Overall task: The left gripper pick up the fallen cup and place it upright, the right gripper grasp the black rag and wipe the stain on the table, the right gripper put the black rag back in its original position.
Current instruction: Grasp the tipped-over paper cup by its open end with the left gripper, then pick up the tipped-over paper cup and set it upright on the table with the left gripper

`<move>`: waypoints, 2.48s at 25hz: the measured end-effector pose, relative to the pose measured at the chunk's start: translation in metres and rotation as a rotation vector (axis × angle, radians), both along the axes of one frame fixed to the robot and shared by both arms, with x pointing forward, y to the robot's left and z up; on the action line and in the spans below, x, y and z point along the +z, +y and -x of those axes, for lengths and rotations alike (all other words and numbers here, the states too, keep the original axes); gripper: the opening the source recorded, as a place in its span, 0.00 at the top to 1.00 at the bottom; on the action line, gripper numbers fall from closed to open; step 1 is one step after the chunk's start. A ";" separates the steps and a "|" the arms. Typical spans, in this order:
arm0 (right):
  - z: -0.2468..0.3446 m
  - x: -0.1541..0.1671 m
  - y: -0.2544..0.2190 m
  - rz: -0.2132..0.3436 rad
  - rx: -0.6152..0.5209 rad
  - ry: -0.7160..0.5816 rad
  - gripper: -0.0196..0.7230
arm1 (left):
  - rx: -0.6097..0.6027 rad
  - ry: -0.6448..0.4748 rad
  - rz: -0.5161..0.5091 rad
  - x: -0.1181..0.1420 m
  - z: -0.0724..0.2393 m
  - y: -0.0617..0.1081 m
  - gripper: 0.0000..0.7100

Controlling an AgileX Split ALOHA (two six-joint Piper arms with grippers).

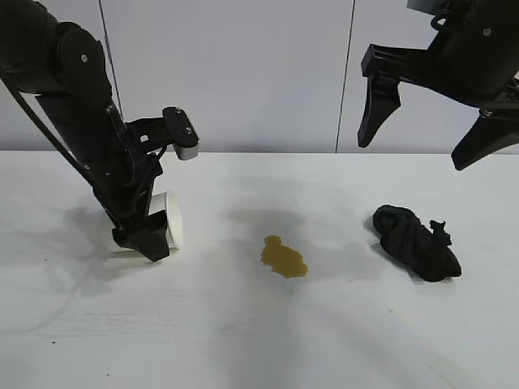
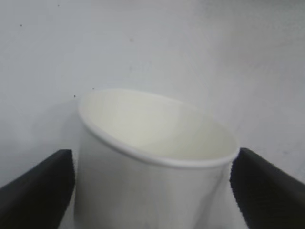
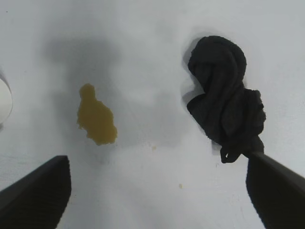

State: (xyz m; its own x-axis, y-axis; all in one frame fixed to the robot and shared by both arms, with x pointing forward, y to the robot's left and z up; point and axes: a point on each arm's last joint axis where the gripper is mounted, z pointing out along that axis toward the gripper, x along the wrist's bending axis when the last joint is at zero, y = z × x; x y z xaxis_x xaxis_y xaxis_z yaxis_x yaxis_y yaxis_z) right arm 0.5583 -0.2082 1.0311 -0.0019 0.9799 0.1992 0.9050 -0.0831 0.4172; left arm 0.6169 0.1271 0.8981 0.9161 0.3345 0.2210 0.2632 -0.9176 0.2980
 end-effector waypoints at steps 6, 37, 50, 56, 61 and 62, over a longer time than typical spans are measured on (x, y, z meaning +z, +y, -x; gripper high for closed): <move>0.000 0.000 0.000 0.001 0.001 0.000 0.04 | -0.003 -0.003 0.004 0.000 0.000 0.000 0.32; -0.001 0.001 0.000 -0.001 0.001 -0.013 0.04 | -0.207 -0.182 0.955 0.017 0.027 0.075 0.32; -0.002 0.001 0.000 -0.003 0.000 -0.024 0.04 | -0.191 -0.114 0.924 -0.055 0.026 0.086 0.32; -0.002 0.001 0.000 -0.004 0.000 -0.027 0.04 | -0.155 -0.097 0.930 -0.061 0.026 0.091 0.21; -0.002 0.001 0.000 -0.004 0.000 -0.027 0.04 | -0.037 -0.010 0.982 -0.050 0.023 0.091 0.04; -0.002 0.001 0.000 -0.004 0.000 -0.027 0.04 | -0.009 0.007 0.997 -0.043 0.022 0.091 0.03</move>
State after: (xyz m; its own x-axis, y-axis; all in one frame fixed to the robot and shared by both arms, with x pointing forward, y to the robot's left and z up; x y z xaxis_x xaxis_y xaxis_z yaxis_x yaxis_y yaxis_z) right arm 0.5605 -0.2079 1.0322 -0.0073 0.9791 0.2031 0.8932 -0.0849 0.4415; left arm 0.5945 0.2185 0.8548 0.9197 0.3576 -0.1623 0.2620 -0.2507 0.9319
